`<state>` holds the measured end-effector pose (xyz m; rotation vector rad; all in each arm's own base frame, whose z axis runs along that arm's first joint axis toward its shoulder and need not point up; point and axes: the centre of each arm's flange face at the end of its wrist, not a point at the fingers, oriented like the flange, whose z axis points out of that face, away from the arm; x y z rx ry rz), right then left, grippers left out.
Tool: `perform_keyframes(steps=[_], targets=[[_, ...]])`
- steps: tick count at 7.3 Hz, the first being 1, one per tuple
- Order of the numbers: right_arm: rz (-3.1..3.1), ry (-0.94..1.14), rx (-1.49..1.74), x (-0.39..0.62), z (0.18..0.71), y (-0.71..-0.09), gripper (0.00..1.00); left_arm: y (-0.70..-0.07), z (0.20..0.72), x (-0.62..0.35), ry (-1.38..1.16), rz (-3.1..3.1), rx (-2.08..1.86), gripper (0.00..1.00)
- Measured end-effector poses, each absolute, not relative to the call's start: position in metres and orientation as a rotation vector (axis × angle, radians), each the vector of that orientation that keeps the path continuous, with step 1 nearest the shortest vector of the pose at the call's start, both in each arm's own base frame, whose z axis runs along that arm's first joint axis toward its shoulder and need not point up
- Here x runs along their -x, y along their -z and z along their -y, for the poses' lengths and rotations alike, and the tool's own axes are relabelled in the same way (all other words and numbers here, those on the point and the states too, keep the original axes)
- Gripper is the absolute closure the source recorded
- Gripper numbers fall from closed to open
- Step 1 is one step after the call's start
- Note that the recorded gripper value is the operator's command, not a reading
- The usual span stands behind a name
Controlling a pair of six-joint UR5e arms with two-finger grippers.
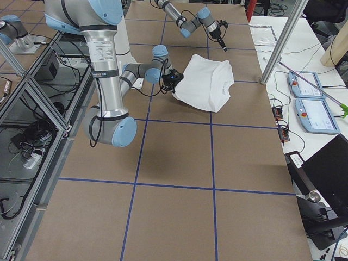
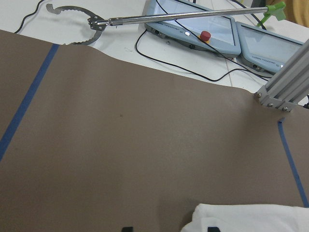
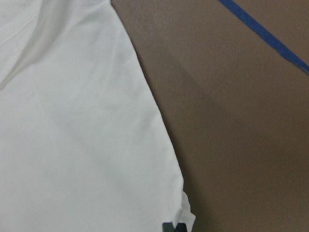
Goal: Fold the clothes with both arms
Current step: 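Drag the folded shirt corner toward the robot with the right gripper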
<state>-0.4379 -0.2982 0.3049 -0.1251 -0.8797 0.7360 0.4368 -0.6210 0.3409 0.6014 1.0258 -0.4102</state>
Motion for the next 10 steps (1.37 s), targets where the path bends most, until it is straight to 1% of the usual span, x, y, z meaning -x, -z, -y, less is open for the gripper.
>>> perform_keyframes(steps=[2, 3, 4, 5, 6, 7, 8, 10], targets=[[0.835, -0.604, 0.202, 0.444, 0.225, -0.284, 1.0, -0.345, 0.617, -0.437, 0.395, -1.035, -0.582, 0.0], [0.811, -0.53, 0.235, 0.447, 0.187, -0.28, 0.61, -0.351, 0.612, -0.433, 0.391, -1.046, -0.577, 0.0], [0.801, -0.465, 0.263, 0.445, 0.153, -0.276, 0.01, -0.349, 0.606, -0.428, 0.39, -1.067, -0.586, 0.0], [0.792, -0.415, 0.279, 0.442, 0.127, -0.277, 0.0, -0.348, 0.599, -0.422, 0.387, -1.083, -0.592, 0.0], [0.788, -0.39, 0.28, 0.439, 0.112, -0.277, 0.0, -0.348, 0.589, -0.416, 0.382, -1.094, -0.593, 0.0], [0.799, -0.398, 0.265, 0.435, 0.113, -0.275, 0.0, -0.346, 0.577, -0.412, 0.375, -1.119, -0.578, 0.0], [0.833, -0.446, 0.229, 0.43, 0.133, -0.266, 0.0, -0.336, 0.56, -0.412, 0.381, -1.18, -0.511, 0.0], [0.913, -0.612, 0.116, 0.423, 0.218, -0.241, 0.0, -0.32, 0.499, -0.434, 0.447, -1.31, -0.283, 0.0]])
